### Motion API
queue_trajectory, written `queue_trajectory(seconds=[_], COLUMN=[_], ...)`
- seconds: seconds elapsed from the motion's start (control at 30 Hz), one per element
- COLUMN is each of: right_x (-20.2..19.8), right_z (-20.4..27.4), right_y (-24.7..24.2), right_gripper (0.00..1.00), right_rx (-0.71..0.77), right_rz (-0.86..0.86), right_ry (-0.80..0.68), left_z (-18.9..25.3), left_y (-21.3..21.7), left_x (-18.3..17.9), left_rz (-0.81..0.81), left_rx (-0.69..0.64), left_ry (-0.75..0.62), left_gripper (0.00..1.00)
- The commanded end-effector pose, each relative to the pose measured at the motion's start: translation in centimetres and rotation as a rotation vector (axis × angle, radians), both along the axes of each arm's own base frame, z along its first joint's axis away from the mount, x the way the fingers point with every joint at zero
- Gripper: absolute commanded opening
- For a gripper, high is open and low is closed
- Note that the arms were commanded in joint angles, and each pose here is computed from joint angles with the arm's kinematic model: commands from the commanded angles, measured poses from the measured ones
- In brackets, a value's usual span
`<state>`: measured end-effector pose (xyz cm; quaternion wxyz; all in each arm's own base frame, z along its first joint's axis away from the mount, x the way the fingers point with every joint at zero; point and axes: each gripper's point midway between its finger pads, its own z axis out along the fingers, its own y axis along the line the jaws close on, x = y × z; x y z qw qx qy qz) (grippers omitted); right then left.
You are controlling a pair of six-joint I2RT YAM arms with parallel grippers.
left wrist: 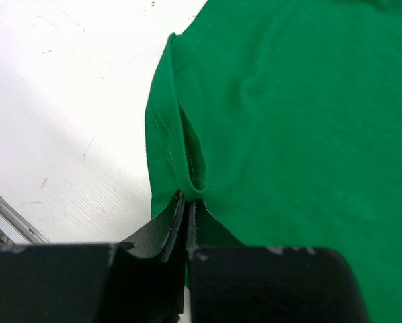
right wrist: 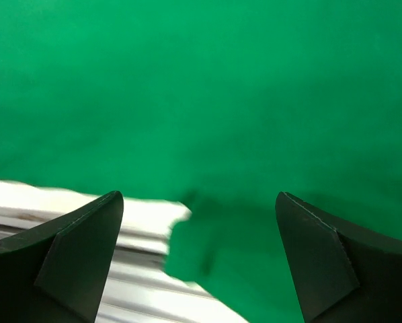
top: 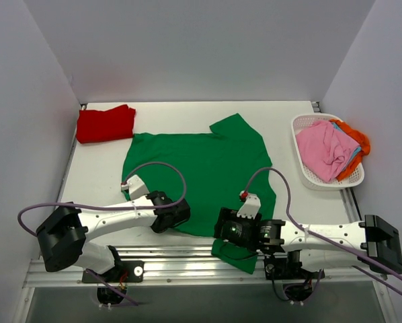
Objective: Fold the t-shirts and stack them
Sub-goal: Fold the tshirt
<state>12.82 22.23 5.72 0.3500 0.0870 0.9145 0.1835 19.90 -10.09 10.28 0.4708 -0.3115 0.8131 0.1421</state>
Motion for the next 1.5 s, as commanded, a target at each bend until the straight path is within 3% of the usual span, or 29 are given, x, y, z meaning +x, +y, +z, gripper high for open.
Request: queue_trajectory(seconds=[0.0, 0.1, 0.23, 0.33, 0.4, 0.63, 0.83, 1.13, 1.27, 1.47], right_x=[-1.8, -1.9, -3.1, -4.9, -5.6, -6.6, -6.5, -5.4, -4.0, -2.3], right_z=[-0.3, 0.9, 0.7, -0.5, -0.7, -3.0, -3.8, -4.3, -5.3, -5.9], right_y=[-3.3, -5.7, -7.4, -8.2, -7.4, -7.0, -7.3, -7.4, -9.0, -9.4], right_gripper=[0.91, 0.91, 0.89, 0.81, 0.74, 0.87, 0.91, 0.91, 0.93, 0.88], right_rx=[-0.197, -0.31, -0.301, -0.208, -0.067, -0.059, -0.1, -0.114, -0.263, -0.315], right_rz=[-0.049, -0.146, -0.233, -0.231, -0.252, -0.265, -0.281, -0.289, -0.246, -0.222], right_ry=[0.105, 0.127, 0.194, 0.268, 0.305, 0.342, 0.34, 0.332, 0.381, 0.425], left_z=[0.3, -0.6, -1.5, -2.0, -2.1, -1.6, -1.4, -1.5, -1.4, -1.3], left_y=[0.5, 0.5, 0.6, 0.7, 0.3, 0.0, 0.0, -0.5, -0.7, 0.2], left_x=[0.8, 1.2, 1.6, 2.1, 2.6, 4.0, 4.7, 5.3, 5.4, 5.3], left_rz=[-0.034, -0.053, -0.074, -0.104, -0.108, -0.12, -0.131, -0.144, -0.148, -0.132], left_rx=[0.022, 0.004, -0.029, -0.031, -0.056, -0.04, -0.044, -0.061, -0.066, -0.061], left_ry=[-0.035, -0.026, -0.018, -0.001, -0.013, -0.01, -0.014, -0.008, -0.01, -0.016], left_gripper=[0.02, 0.02, 0.02, 0.02, 0.02, 0.02, 0.02, 0.02, 0.02, 0.02])
